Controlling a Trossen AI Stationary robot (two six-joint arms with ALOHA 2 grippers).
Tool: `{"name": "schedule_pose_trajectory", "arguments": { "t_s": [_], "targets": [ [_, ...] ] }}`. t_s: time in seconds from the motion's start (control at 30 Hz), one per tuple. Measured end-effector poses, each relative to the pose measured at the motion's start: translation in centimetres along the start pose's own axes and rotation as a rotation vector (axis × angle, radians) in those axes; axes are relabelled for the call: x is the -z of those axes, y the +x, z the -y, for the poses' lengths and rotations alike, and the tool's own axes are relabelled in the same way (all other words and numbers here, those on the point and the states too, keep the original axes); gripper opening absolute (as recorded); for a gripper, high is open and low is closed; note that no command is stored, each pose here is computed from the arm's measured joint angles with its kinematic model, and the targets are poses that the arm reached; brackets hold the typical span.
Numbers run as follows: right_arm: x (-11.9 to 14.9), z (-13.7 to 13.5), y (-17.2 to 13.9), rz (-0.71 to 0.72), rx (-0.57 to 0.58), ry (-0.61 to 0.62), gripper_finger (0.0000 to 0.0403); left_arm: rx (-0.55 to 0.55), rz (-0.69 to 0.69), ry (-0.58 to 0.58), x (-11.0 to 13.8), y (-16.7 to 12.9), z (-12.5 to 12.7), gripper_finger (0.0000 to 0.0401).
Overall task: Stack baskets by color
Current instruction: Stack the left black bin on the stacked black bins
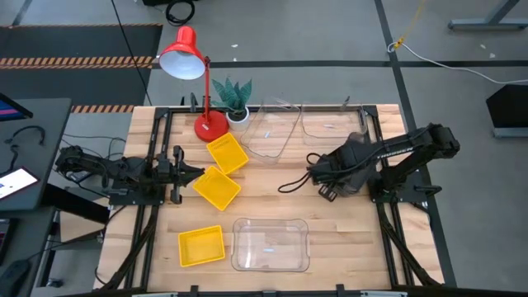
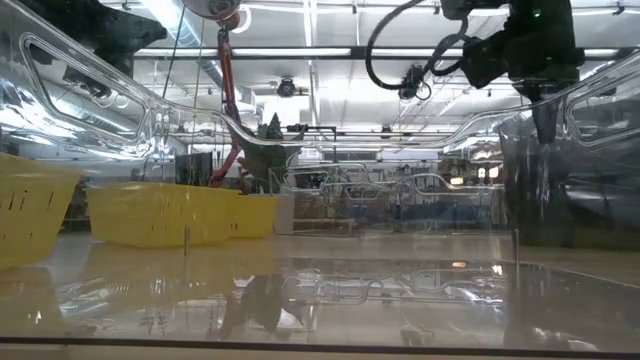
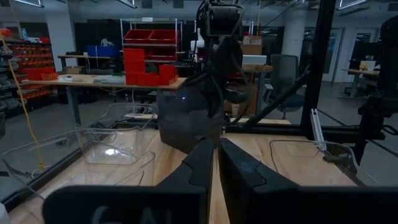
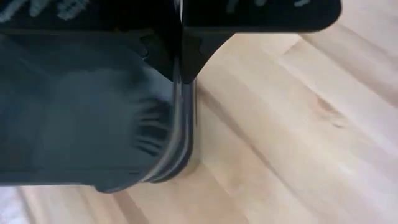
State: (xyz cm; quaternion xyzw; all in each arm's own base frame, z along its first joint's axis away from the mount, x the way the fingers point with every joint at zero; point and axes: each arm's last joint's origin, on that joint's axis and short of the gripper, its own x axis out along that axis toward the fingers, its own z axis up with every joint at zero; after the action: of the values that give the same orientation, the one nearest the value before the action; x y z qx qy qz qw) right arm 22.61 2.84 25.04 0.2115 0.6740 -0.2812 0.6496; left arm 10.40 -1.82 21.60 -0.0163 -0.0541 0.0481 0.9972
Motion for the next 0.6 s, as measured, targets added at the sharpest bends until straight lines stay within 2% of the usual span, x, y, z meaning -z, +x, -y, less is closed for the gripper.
{"name": "schedule_pose_trajectory", "arguments": {
  "t_s": [0.1, 0.27, 0.47, 0.6],
  "targets": [
    [-0.3, -0.5, 0.0, 0.003, -0.079, -0.012, 0.0003, 0.0, 0.0, 0.0, 0.0, 0.0, 0.0, 0.0028],
    [-0.2, -1.0, -0.1, -0.002, -0.127, -0.021, 0.0003, 0.0, 0.0, 0.0, 0.0, 0.0, 0.0, 0.0023],
    [0.2, -1.5, -0.1, -0.016, -0.153, -0.038, 0.0005, 0.0, 0.0, 0.0, 0.0, 0.0, 0.0, 0.0031],
    [0.3, -1.5, -0.1, -0.024, -0.159, -0.032, 0.0023, 0.0, 0.0, 0.0, 0.0, 0.0, 0.0, 0.0034]
  ]
}}
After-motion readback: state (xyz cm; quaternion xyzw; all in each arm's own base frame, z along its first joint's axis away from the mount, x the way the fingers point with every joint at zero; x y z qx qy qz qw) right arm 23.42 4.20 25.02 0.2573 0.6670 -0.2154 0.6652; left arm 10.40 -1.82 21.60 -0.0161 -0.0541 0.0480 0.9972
